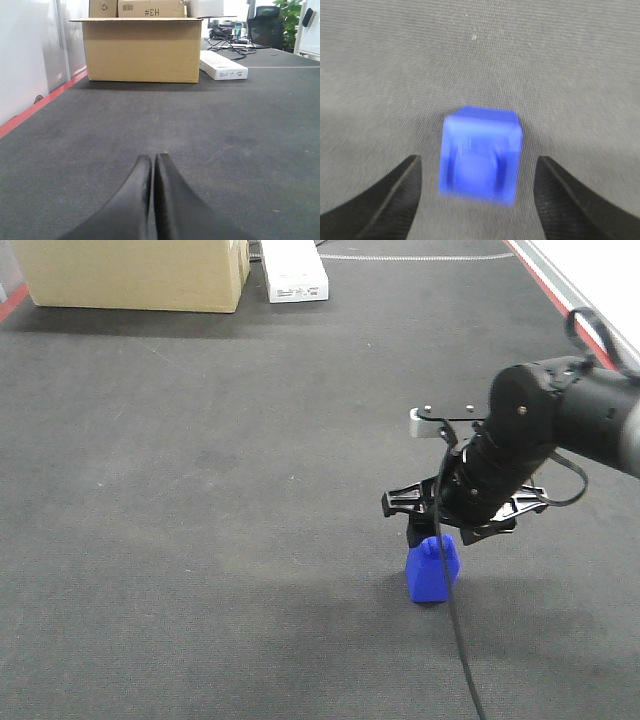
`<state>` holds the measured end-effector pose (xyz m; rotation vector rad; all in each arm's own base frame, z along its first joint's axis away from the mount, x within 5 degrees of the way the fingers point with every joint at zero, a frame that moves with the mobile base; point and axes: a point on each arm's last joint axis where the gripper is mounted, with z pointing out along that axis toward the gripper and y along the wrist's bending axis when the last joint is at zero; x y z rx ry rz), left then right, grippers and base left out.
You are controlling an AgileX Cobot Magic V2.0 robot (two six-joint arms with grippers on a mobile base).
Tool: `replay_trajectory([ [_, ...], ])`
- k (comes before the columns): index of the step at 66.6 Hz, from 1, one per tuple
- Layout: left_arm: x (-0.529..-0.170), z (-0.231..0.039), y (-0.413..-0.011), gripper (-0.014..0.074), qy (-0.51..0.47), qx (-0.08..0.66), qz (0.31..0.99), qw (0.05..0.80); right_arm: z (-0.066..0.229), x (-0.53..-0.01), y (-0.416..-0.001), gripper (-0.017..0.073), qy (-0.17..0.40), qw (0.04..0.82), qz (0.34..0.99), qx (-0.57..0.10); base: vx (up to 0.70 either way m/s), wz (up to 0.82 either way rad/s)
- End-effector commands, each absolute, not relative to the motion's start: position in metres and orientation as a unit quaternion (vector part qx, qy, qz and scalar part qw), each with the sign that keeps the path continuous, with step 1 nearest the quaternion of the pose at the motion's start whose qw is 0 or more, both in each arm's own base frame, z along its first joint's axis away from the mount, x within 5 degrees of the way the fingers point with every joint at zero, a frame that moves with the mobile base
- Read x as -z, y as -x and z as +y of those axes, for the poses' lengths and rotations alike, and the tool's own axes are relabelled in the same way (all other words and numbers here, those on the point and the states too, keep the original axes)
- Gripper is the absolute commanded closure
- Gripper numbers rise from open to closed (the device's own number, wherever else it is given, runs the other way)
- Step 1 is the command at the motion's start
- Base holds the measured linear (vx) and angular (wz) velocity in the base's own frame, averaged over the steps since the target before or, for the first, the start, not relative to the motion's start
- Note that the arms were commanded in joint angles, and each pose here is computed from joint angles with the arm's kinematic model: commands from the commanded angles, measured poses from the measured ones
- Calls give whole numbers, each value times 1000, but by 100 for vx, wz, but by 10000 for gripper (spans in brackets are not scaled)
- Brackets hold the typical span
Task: Pour parts from conveyor to right shelf
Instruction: 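Lower the right gripper over the blue block and close on it, then lift the blue block with the right gripper and retract it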
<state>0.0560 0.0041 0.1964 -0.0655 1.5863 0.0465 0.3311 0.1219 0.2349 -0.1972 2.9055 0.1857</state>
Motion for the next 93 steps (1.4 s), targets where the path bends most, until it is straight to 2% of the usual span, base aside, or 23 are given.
replay_trajectory([
  [1, -209, 4, -54, 600, 33, -17, 678, 734, 122, -249, -335, 88, 72, 132, 986, -65, 0, 0],
  [11, -209, 4, -54, 600, 33, -17, 678, 734, 124, -233, -339, 95, 78, 107, 989, -60, 0, 0],
  [17, -209, 4, -54, 600, 33, -17, 678, 734, 125, -228, -342, 144, 80, 106, 989, -60, 0, 0],
  [22, -209, 4, -54, 600, 33, -17, 678, 734, 126, -228, -343, 230, 80, 113, 988, -62, 0, 0],
  [31, -209, 4, -54, 600, 33, -17, 678, 734, 126, -230, -345, 461, 81, 130, 986, -64, 0, 0],
  [37, -209, 4, -54, 600, 33, -17, 678, 734, 126, -236, -346, 575, 81, 150, 983, -69, 0, 0],
  [47, -209, 4, -54, 600, 33, -17, 678, 734, 116, -257, -345, 568, 76, 209, 973, -68, 0, 0],
  [64, -209, 4, -54, 600, 33, -17, 678, 734, 55, -270, -325, 567, 43, 256, 965, -37, 0, 0],
  [71, -209, 4, -54, 600, 33, -17, 678, 734, 38, -273, -307, 567, 38, 282, 958, -30, 0, 0],
  [93, -210, 4, -54, 600, 33, -17, 677, 735, 25, -307, -233, 567, 28, 431, 901, -37, 0, 0],
])
